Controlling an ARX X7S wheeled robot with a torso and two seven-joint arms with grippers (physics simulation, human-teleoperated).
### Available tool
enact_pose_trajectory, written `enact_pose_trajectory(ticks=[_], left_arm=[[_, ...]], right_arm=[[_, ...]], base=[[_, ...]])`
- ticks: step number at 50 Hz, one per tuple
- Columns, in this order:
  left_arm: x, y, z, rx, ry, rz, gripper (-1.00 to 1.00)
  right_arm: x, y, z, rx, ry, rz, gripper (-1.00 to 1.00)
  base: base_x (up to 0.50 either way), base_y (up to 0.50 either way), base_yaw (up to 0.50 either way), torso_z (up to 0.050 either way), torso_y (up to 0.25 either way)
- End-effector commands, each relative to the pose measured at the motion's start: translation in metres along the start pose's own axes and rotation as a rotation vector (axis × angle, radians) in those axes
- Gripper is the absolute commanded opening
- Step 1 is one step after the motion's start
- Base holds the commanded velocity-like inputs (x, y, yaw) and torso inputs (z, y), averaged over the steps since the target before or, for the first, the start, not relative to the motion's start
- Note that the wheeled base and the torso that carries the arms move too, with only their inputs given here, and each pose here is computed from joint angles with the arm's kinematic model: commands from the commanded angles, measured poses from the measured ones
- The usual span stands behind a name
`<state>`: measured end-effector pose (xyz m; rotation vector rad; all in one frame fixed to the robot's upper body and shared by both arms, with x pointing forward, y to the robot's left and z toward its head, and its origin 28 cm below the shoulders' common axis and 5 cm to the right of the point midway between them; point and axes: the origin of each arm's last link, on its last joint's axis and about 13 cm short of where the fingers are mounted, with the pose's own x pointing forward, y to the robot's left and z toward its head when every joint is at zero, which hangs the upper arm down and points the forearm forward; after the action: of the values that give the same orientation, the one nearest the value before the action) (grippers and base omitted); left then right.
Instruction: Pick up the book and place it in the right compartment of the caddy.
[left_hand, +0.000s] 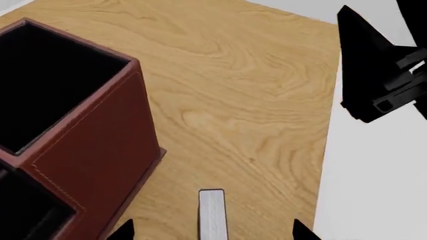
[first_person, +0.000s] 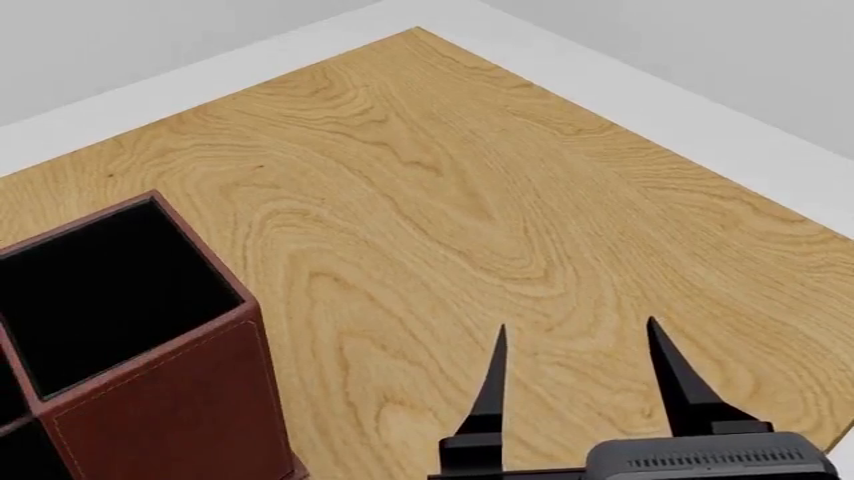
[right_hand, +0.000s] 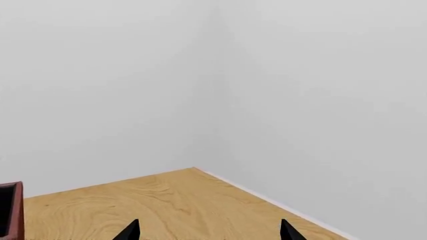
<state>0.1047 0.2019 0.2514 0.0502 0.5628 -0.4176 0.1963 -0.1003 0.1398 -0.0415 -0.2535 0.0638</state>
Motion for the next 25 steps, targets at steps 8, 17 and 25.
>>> enact_pose_trajectory(ticks=[8, 17, 25], left_arm=[[0.029, 0.007, -0.002, -0.048, 0.060, 0.022, 1.00], [0.039, 0.004, -0.008, -0.062, 0.090, 0.020, 1.00], [0.046, 0.002, -0.014, -0.064, 0.122, 0.003, 1.00]], right_arm=[[0.000, 0.000, -0.001, 0.004, 0.001, 0.003, 1.00], [0.001, 0.000, -0.002, 0.009, 0.001, 0.006, 1.00], [0.001, -0.001, -0.002, 0.010, -0.001, 0.006, 1.00]], base=[[0.00, 0.00, 0.00, 0.000, 0.000], [0.00, 0.00, 0.00, 0.000, 0.000], [0.00, 0.00, 0.00, 0.000, 0.000]])
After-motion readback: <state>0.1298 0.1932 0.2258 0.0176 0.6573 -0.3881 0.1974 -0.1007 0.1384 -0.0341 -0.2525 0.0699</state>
